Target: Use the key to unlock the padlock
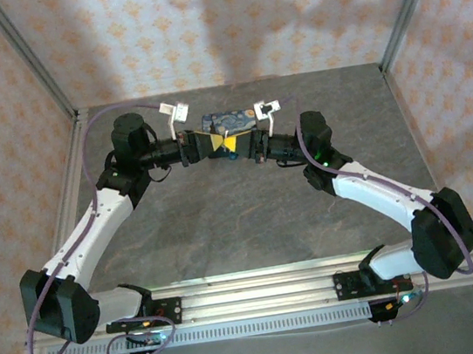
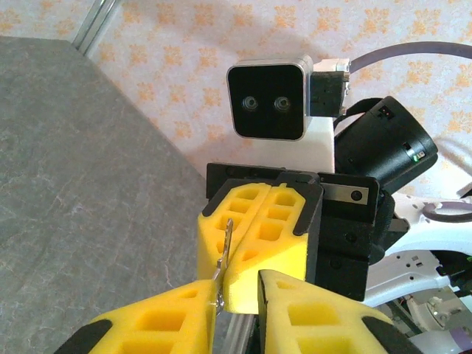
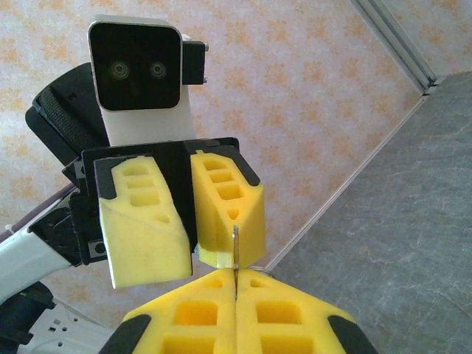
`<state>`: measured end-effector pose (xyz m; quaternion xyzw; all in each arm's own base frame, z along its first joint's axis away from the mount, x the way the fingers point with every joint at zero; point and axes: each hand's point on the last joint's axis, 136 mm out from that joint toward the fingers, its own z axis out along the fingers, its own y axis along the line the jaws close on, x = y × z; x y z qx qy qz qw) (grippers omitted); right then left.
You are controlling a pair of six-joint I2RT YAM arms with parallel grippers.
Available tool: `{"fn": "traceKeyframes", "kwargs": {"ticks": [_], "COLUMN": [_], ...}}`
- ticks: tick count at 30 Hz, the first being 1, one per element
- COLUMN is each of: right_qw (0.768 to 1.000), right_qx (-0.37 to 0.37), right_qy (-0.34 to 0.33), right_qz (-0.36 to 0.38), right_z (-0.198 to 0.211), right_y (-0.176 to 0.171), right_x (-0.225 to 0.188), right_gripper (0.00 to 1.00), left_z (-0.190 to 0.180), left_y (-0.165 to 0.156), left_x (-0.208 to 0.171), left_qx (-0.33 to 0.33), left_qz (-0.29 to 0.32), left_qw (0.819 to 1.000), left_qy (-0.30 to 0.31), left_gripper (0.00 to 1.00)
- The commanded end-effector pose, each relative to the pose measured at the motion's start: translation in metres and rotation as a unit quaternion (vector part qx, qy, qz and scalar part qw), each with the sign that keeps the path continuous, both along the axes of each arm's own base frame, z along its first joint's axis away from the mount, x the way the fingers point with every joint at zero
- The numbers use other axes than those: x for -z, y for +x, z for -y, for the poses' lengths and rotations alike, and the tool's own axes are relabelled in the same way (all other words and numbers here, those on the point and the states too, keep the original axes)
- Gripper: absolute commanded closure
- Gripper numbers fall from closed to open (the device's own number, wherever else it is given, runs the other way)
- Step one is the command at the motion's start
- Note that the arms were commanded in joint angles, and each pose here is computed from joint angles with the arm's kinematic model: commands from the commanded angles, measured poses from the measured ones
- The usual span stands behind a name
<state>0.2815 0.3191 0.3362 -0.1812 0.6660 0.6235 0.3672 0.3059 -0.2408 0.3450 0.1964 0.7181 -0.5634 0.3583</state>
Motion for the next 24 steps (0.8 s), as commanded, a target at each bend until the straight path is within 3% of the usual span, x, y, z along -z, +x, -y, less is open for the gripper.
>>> {"fn": "traceKeyframes", "kwargs": {"ticks": [1,8,13,17,24], "right_qw": [0.999,0.999,0.999,0.999,0.999], "right_qx": [-0.01,-0.01,-0.011,-0.011,-0.016], "right_qy": [0.021,0.02,0.021,0.021,0.023], "right_qz": [0.031,0.033,0.033,0.033,0.028], "right_z": [-0.001,-0.0002,0.0001,0.0002,-0.0012], "right_y": [-0.0034,-0.0047,-0.0057,-0.0055,-0.0056], "right_x": [-0.018,-0.0186,-0.0202,-0.0202,-0.0195], "right_gripper": [1.0,1.0,1.0,1.0,1.0], "left_z": [0.0045,0.002,0.0028,0.0024,0.0058], "left_y": [-0.0012,0.0058,0.0051,0.0064,0.0048], "left_x": [-0.0073,-0.004,-0.0011,0.0016,-0.0031], "left_qx": [0.009,-0.01,-0.006,-0.01,0.001], "left_qz": [0.014,0.008,0.003,0.0,0.008], "left_qw": [1.0,1.0,1.0,1.0,1.0], "left_qy": [0.003,0.005,0.003,0.003,-0.007], "left_gripper": [0.77,0.67,0.66,0.67,0.77]}}
